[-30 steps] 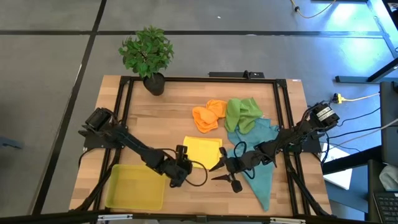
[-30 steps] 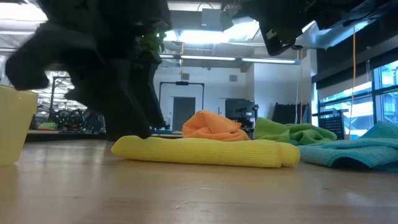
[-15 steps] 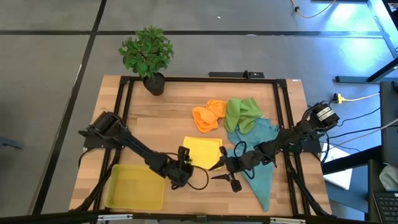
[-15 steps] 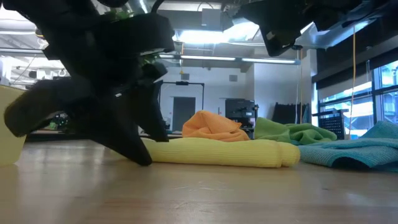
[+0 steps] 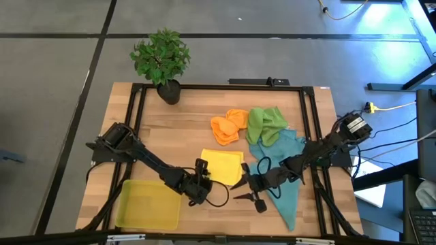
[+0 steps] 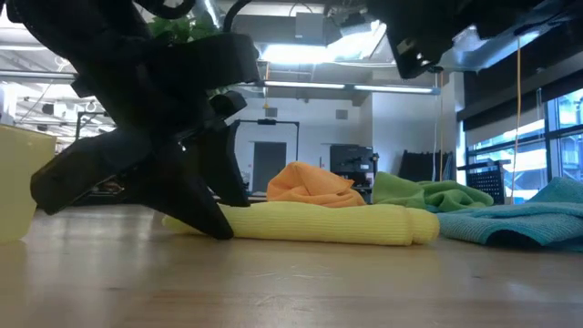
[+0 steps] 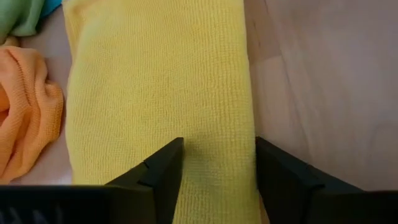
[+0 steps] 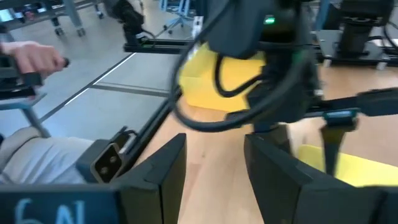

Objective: Fold microfiber towels
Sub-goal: Put the folded yellow microfiber cloth into the yellow bin

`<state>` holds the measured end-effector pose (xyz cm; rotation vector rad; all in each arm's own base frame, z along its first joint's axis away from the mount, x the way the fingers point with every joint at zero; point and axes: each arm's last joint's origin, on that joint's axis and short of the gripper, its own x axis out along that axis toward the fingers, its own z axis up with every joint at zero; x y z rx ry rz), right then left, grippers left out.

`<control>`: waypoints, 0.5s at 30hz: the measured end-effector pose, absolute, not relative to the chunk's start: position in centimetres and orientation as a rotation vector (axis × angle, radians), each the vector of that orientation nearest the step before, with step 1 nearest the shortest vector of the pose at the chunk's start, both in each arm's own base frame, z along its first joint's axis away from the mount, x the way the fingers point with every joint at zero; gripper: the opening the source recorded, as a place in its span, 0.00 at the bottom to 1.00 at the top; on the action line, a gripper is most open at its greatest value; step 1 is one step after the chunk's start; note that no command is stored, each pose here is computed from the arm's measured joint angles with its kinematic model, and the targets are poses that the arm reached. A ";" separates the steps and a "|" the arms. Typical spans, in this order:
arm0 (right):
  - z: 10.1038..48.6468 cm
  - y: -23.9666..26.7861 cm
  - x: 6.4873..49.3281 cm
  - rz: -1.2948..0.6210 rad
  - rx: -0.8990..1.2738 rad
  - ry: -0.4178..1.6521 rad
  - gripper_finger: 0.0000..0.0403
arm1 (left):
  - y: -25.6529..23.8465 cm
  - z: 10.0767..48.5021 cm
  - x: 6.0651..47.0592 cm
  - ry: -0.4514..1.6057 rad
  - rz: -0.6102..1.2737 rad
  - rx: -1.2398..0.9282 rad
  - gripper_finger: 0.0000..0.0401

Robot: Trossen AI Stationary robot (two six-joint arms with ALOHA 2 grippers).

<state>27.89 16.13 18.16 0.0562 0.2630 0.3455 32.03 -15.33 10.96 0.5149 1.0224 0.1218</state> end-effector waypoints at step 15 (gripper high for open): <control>17.4 19.8 25.4 0.365 -0.193 0.255 0.40 | -15.1 10.7 32.0 1.037 0.123 0.484 0.01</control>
